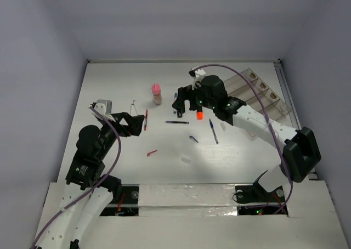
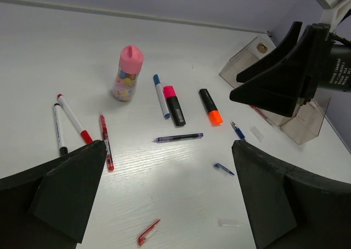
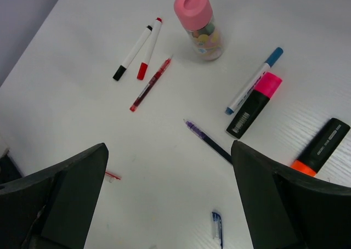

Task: Sort the stationery into containers
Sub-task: Pick up the stationery from the center of the board.

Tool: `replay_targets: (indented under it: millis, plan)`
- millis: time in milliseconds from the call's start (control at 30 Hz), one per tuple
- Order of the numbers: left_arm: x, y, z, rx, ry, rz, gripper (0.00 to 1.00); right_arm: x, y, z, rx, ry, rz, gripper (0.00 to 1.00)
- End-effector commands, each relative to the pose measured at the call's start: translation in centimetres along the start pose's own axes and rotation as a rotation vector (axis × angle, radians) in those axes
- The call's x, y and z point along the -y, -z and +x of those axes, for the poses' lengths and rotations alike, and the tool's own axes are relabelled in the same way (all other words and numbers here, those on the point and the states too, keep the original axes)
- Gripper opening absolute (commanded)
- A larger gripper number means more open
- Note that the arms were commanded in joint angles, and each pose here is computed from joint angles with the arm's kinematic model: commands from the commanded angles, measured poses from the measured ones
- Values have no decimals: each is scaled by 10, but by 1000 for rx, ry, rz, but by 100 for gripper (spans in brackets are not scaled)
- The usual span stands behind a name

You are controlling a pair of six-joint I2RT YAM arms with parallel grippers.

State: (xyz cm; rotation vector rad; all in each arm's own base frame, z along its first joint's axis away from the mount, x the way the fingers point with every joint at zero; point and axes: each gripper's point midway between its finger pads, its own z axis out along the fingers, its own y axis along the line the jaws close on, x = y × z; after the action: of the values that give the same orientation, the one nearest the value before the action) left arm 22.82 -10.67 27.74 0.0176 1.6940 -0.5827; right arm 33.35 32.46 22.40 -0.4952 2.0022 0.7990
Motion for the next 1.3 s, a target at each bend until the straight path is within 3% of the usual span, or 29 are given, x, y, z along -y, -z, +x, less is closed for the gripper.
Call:
replay_targets:
  millis: [0, 267, 633, 1000, 1167, 1267]
  plan:
    - [12, 6, -21, 61, -19, 44, 99, -2, -9, -28, 54, 40, 33, 100]
    - [8, 18, -34, 139, -12, 20, 99, 9, -62, -12, -51, 113, 126, 100]
    - [-5, 13, -30, 116, 10, -52, 99, 25, -129, 2, -139, 169, 179, 100]
    - [-7, 7, -24, 91, 10, -58, 99, 33, -193, -6, -104, 218, 172, 96]
    - [-6, 6, -24, 87, 9, -57, 99, 30, -209, -16, -55, 232, 155, 90]
    - [-7, 6, -23, 84, 7, -57, 99, 33, -215, -16, -45, 239, 161, 75]
